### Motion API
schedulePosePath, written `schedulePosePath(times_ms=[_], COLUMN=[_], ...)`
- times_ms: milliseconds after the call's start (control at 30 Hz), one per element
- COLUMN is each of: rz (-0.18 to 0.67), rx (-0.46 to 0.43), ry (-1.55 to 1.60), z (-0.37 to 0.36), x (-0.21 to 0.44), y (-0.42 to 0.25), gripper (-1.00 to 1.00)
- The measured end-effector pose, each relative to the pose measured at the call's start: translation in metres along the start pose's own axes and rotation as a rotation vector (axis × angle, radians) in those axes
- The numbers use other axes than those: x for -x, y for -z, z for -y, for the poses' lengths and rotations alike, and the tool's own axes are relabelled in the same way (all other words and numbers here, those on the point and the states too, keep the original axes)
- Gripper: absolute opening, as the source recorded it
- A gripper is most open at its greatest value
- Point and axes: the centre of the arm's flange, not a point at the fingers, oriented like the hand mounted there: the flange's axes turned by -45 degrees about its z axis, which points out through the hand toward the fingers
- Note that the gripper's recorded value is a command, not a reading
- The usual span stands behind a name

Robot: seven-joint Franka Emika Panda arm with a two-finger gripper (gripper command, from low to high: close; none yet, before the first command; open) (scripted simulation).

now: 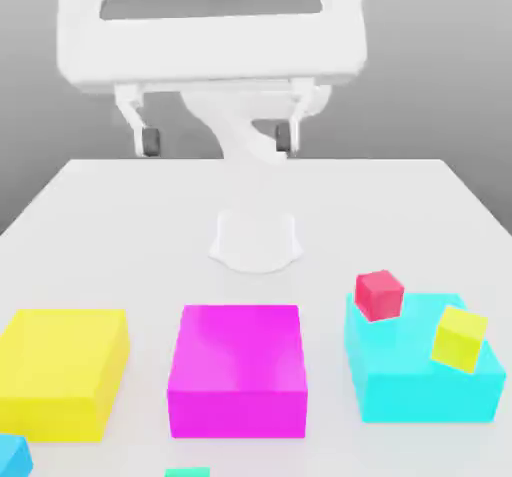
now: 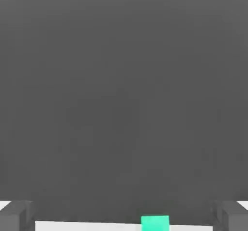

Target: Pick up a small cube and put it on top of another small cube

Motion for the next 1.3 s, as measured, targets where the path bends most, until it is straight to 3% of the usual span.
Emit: schedulePosePath(times_ms=[467,633,667,867,1033,1300], rz=[0.339,0.369,0.37,0.371,0.371,0.357], rx=[0.022,0.026,0.026,0.025,0.026,0.112], ry=[0.019,0.022,0.022,0.022,0.019,-0.455], z=[-0.041,-0.046,-0.046,-0.046,-0.046,-0.239], x=[0.071,0.101,0.105,0.106,0.086,0.109], y=[-0.237,-0.308,-0.315,-0.318,-0.267,-0.221], gripper=[0.0,0.0,-1.0,-1.0,-1.0,-1.0])
